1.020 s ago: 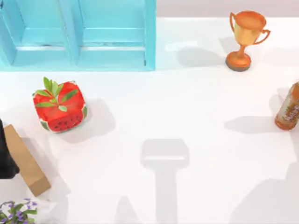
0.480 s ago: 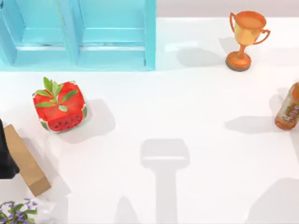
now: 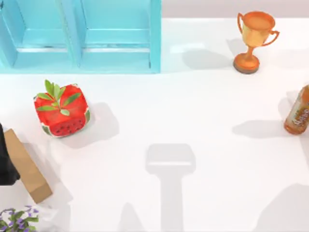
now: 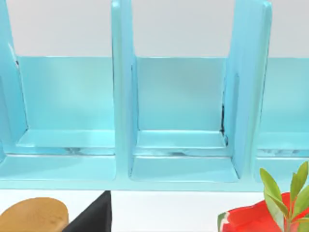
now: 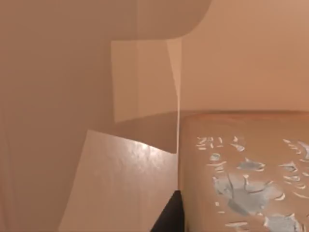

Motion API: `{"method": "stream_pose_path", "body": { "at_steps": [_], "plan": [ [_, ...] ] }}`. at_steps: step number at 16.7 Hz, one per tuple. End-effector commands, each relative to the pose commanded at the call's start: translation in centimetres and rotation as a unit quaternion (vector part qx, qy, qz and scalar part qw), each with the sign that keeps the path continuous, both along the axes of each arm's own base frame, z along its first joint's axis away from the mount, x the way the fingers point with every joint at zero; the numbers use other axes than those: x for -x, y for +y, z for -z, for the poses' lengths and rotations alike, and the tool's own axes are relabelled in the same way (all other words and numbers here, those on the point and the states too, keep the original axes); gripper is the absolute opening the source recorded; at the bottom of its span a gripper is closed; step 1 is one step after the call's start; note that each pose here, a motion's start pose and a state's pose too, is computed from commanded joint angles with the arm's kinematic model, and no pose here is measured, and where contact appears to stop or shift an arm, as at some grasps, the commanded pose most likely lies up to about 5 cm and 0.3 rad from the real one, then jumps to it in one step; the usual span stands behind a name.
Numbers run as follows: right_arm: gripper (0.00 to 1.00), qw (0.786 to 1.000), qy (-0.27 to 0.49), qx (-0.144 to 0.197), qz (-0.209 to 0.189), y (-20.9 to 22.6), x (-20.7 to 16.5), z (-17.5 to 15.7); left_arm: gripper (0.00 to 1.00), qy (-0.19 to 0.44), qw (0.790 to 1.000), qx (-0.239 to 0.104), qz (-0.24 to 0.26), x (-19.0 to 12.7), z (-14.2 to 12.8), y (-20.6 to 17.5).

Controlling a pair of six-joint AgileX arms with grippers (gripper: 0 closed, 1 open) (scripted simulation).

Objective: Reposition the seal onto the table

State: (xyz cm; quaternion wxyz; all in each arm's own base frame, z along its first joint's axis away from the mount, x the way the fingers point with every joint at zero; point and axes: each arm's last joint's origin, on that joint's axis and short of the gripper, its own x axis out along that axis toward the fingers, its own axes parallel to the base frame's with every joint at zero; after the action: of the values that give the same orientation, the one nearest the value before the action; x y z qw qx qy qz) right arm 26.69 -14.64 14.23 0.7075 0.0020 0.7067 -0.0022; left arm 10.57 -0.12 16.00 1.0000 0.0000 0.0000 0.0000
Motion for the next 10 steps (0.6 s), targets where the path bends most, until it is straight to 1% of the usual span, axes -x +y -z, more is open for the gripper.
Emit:
{"method": "stream_pose_path", "body": {
  "at_steps": [4,5,10],
  "plan": [
    [0.02,1.0,0.0,0.0,0.0,0.0,0.0,0.0,1.0,0.0,1.0,0.0,0.0,0.0,0.0,0.0],
    [0.0,1.0,0.0,0.0,0.0,0.0,0.0,0.0,1.0,0.0,1.0,0.0,0.0,0.0,0.0,0.0],
    [0.0,1.0,0.0,0.0,0.0,0.0,0.0,0.0,1.0,0.0,1.0,0.0,0.0,0.0,0.0,0.0]
  ]
}}
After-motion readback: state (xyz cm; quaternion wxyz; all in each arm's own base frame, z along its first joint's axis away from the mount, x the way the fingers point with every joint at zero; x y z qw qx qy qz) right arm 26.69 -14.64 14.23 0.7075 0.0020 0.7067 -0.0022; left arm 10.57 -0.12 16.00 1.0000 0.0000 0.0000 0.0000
